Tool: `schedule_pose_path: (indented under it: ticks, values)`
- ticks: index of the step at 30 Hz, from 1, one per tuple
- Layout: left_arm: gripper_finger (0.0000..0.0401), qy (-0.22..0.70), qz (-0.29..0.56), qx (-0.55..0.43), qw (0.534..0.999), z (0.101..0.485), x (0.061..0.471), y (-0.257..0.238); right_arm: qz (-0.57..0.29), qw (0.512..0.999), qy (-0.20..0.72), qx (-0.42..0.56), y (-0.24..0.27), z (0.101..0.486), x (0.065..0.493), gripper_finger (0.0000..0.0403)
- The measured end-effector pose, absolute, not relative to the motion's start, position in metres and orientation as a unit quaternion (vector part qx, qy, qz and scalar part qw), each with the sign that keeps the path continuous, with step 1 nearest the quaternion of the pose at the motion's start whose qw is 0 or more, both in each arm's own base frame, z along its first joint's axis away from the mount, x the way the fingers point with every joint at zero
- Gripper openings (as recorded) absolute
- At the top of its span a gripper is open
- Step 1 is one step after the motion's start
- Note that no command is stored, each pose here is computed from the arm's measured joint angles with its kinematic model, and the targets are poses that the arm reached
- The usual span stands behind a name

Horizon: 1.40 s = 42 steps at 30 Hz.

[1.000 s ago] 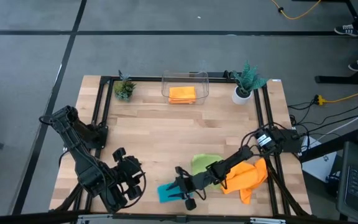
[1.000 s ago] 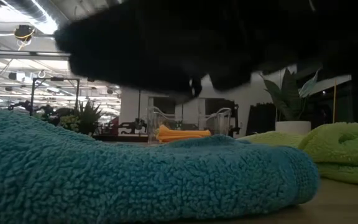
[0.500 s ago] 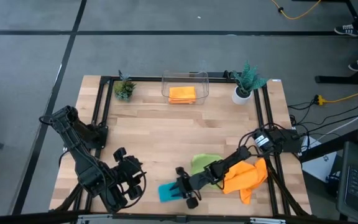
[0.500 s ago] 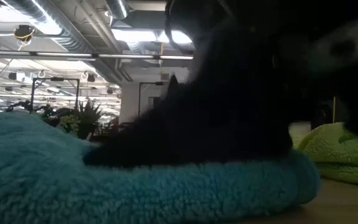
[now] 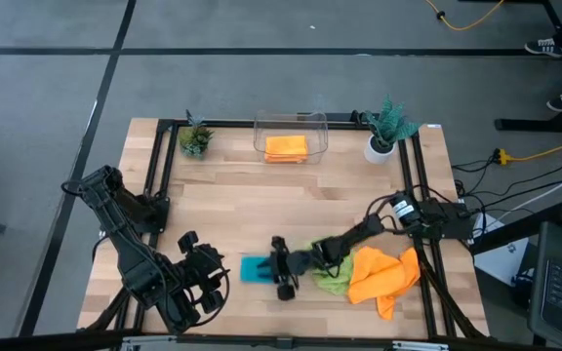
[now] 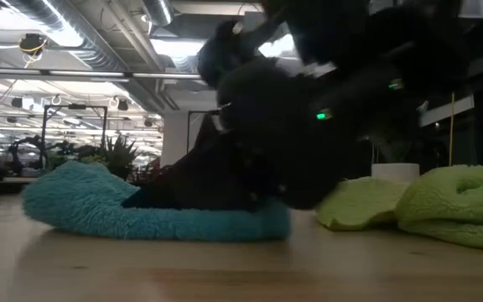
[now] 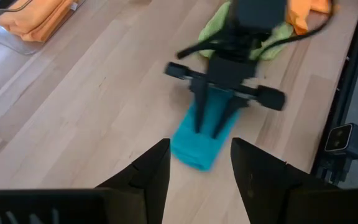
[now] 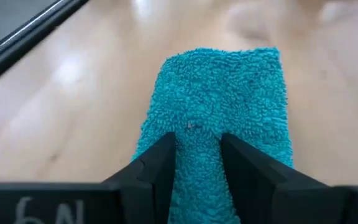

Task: Fold microfiber towels
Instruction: Fold the blue towel

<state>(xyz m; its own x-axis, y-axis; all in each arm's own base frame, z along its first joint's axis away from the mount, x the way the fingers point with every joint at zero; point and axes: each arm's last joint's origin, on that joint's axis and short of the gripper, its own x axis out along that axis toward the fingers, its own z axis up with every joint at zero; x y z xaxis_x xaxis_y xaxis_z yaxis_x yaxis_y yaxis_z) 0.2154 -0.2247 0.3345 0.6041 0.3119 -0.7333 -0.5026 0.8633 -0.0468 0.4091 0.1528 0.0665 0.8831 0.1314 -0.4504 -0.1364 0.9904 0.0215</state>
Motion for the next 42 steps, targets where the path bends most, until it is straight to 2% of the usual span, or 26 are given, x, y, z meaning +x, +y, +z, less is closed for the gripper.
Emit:
schedule_pose_path:
  ticks: [11, 17, 21, 25, 31, 34, 36, 39, 42]
  values:
    - [0.0161, 0.379, 0.227, -0.130, 0.887, 0.335, 0.216, -0.225, 0.165, 0.953, 0.248, 0.058, 0.082, 0.066, 0.429, 0.0135]
    - [0.0161, 0.381, 0.226, -0.130, 0.887, 0.335, 0.216, -0.226, 0.212, 0.942, 0.248, 0.083, 0.065, 0.082, 0.439, 0.0135]
    - [0.0161, 0.381, 0.225, -0.131, 0.887, 0.335, 0.216, -0.226, 0.216, 0.948, 0.225, 0.062, 0.061, 0.119, 0.448, 0.0136]
    - [0.0161, 0.379, 0.222, -0.140, 0.888, 0.335, 0.217, -0.227, 0.211, 0.942, 0.252, 0.062, 0.059, 0.157, 0.450, 0.0136]
    - [0.0161, 0.349, 0.210, -0.217, 0.887, 0.332, 0.226, -0.239, 0.104, 0.917, 0.359, 0.138, 0.049, 0.212, 0.438, 0.0136]
    - [0.0161, 0.349, 0.209, -0.220, 0.887, 0.324, 0.232, -0.246, 0.023, 0.914, 0.385, 0.125, 0.044, 0.208, 0.434, 0.0136]
    - [0.0161, 0.352, 0.211, -0.214, 0.886, 0.319, 0.233, -0.249, 0.002, 0.909, 0.395, 0.134, 0.045, 0.198, 0.433, 0.0136]
    - [0.0161, 0.356, 0.215, -0.206, 0.886, 0.311, 0.237, -0.254, 0.008, 0.911, 0.385, 0.147, 0.059, 0.179, 0.436, 0.0136]
    - [0.0161, 0.359, 0.216, -0.197, 0.886, 0.307, 0.239, -0.256, 0.060, 0.942, 0.306, 0.126, 0.086, 0.170, 0.444, 0.0136]
